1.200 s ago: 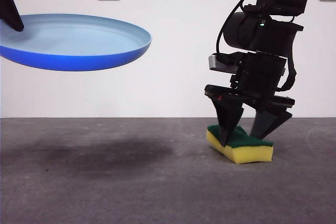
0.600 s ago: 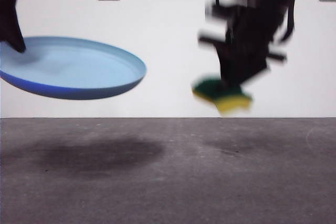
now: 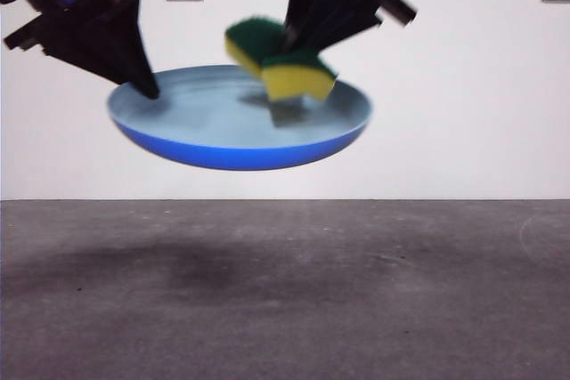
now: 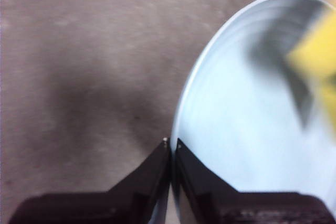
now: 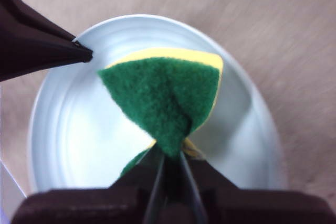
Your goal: Pick up the plate,pick up the cloth,clean the plate with the cloth
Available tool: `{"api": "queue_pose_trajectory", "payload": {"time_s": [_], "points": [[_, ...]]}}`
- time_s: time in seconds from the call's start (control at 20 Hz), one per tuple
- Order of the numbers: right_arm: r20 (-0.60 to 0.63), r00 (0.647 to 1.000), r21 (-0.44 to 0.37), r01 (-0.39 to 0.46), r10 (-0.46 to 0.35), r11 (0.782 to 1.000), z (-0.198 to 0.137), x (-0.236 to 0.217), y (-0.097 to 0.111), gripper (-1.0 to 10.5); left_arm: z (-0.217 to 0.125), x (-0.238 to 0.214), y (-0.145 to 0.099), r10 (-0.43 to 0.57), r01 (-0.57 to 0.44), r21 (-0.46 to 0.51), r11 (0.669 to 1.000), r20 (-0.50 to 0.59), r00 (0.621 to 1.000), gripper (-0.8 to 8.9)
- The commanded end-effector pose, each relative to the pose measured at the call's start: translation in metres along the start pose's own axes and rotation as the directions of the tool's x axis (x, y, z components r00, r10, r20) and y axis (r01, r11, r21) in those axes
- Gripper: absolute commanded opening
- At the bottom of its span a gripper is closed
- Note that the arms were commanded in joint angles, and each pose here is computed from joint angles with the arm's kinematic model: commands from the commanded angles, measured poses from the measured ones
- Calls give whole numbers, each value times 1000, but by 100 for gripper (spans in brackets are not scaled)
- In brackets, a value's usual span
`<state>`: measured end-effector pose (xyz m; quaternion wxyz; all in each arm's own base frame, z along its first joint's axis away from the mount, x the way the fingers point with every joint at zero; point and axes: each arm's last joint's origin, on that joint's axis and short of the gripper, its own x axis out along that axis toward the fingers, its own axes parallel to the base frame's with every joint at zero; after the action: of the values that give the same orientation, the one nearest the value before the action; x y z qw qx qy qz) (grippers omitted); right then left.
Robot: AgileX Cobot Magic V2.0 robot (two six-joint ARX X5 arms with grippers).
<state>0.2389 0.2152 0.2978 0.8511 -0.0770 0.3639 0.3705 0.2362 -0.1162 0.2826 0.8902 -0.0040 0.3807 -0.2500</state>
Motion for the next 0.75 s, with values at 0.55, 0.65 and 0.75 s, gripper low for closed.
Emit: {"api": "queue_pose_trajectory", "payload": {"time_s": [0.55, 0.65, 0.75], "points": [[-360, 890, -188, 225, -280, 956, -40, 21, 10, -17, 10, 0, -3, -29, 37, -70, 997, 105, 994, -7], [-328, 840, -232, 372, -432, 899, -39, 17, 2, -16, 6, 0, -3, -54, 59, -74, 996, 66, 996, -7], [-249, 817, -232, 471, -520, 851, -32, 14, -2, -16, 3, 0, -4, -83, 85, -75, 993, 34, 996, -7]]}}
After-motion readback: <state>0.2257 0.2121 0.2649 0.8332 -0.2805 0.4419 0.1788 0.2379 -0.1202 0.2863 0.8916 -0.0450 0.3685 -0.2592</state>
